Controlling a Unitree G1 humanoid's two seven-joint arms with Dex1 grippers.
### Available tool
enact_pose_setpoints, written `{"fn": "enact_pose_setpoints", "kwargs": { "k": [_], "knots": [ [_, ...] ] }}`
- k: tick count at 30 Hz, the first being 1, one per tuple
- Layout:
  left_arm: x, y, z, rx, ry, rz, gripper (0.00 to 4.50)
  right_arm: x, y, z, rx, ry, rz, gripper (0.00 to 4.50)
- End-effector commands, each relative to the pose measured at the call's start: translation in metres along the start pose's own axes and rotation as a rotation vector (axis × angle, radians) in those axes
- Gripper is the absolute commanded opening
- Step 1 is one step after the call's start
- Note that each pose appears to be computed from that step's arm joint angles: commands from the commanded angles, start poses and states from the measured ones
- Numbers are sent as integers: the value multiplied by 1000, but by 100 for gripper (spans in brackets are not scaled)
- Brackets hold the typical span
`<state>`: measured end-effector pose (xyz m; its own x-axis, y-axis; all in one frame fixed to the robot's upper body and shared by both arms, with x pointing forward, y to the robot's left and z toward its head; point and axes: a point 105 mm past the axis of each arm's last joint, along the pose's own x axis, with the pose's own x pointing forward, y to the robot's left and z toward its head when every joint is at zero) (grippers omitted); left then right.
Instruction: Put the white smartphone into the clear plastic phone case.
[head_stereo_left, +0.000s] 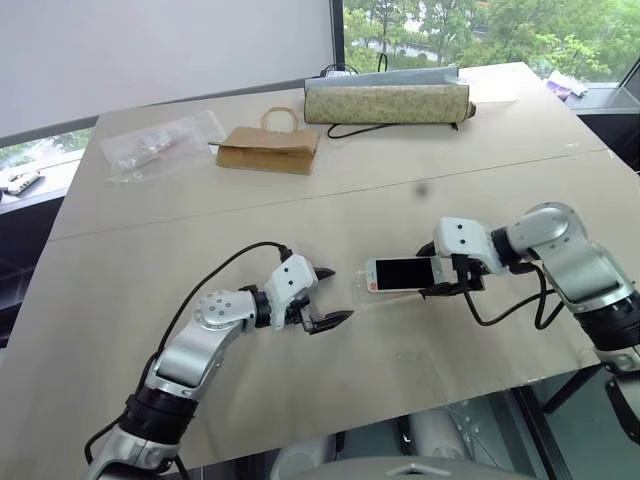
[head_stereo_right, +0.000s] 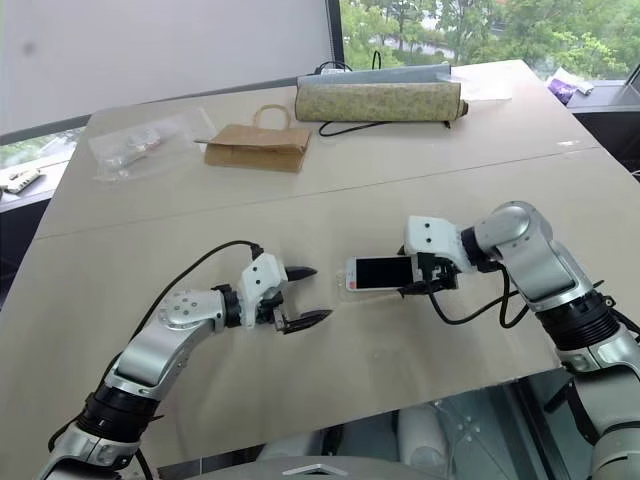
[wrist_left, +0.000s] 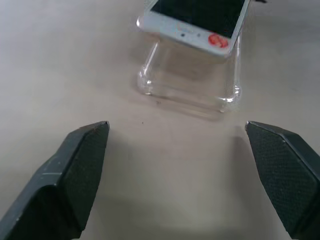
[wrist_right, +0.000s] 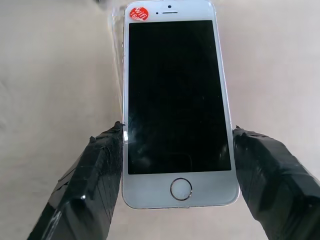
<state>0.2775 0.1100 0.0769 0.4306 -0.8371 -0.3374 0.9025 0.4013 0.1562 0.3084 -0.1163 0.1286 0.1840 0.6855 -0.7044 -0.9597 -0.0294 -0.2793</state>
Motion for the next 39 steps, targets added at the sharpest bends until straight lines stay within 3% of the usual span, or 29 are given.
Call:
{"fn": "enact_pose_setpoints", "kwargs": {
  "k": [1,13,29,32,39],
  "knots": [
    [5,-1,4,33,-15,-12,450,-3,-2,5,-114,38,17,293],
    [3,-6,-9,20,-12,8,450,1,-13,-1,-271,106,104,291],
    [9,-5,-16,16,-8,49,450,17,-5,-2,-211,99,175,290],
    [10,-4,-14,18,-10,58,450,18,-4,1,-170,79,193,434],
    [10,-3,-14,14,-14,72,450,15,-10,9,-163,42,152,447]
  ]
}}
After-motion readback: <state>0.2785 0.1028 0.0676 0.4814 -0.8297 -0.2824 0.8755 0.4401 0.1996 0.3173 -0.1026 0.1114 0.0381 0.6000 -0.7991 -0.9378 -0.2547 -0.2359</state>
